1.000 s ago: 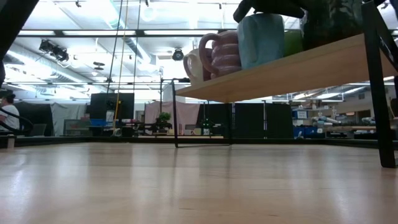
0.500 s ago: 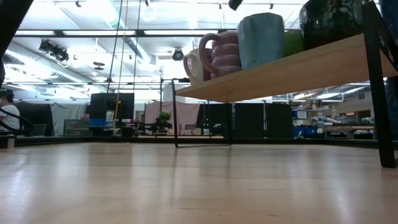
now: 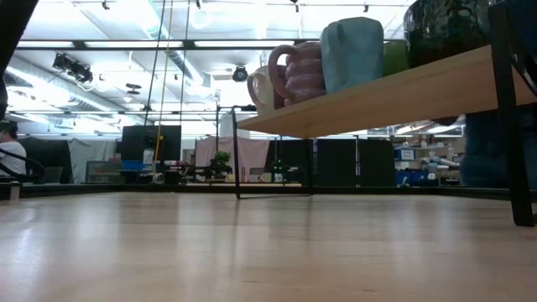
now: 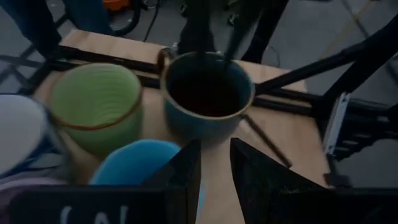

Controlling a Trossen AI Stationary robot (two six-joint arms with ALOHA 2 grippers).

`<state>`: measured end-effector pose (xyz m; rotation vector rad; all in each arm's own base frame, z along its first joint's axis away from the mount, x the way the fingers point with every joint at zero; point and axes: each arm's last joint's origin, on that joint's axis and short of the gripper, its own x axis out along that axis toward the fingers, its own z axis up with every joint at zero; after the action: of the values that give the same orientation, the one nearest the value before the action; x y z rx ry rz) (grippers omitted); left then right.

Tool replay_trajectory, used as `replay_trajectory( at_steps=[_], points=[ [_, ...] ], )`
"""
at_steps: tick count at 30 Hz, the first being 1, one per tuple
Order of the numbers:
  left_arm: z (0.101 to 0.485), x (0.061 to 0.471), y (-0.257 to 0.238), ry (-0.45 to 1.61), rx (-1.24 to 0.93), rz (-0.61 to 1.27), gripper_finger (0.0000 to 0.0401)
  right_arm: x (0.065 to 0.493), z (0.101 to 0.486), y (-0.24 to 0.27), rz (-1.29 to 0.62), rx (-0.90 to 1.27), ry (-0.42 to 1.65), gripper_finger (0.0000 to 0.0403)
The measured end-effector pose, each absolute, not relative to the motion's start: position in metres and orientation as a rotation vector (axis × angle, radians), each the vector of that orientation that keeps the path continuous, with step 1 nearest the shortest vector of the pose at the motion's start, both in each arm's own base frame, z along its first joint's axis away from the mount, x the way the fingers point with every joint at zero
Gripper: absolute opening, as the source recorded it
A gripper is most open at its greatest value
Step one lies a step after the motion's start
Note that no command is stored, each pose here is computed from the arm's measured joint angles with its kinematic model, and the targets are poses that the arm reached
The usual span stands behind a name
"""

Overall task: Place coffee mugs
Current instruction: Put the brown mug on the shelf

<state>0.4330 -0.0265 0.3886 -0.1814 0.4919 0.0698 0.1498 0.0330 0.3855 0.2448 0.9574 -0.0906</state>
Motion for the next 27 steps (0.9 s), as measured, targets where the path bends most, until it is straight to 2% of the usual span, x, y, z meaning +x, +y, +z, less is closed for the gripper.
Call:
replay_trajectory(
  at_steps=[7,12,18,27],
  points=[
    [0.401,0.419,-0.014,0.5,-0.023,0.138,0.0091,0.178,0.371,0.039,-0.109,0.315,1.061,0.012],
    [0.4,0.418,-0.014,0.518,0.101,0.139,0.0091,0.187,0.365,0.038,-0.155,0.34,1.093,0.0136],
    [0.4,0.417,-0.014,0.53,0.169,0.112,0.0091,0.185,0.362,0.031,-0.236,0.354,1.124,0.0156],
    [0.404,0.41,-0.017,0.549,0.189,0.129,0.0091,0.18,0.359,0.022,-0.318,0.373,1.183,0.0158]
  ],
)
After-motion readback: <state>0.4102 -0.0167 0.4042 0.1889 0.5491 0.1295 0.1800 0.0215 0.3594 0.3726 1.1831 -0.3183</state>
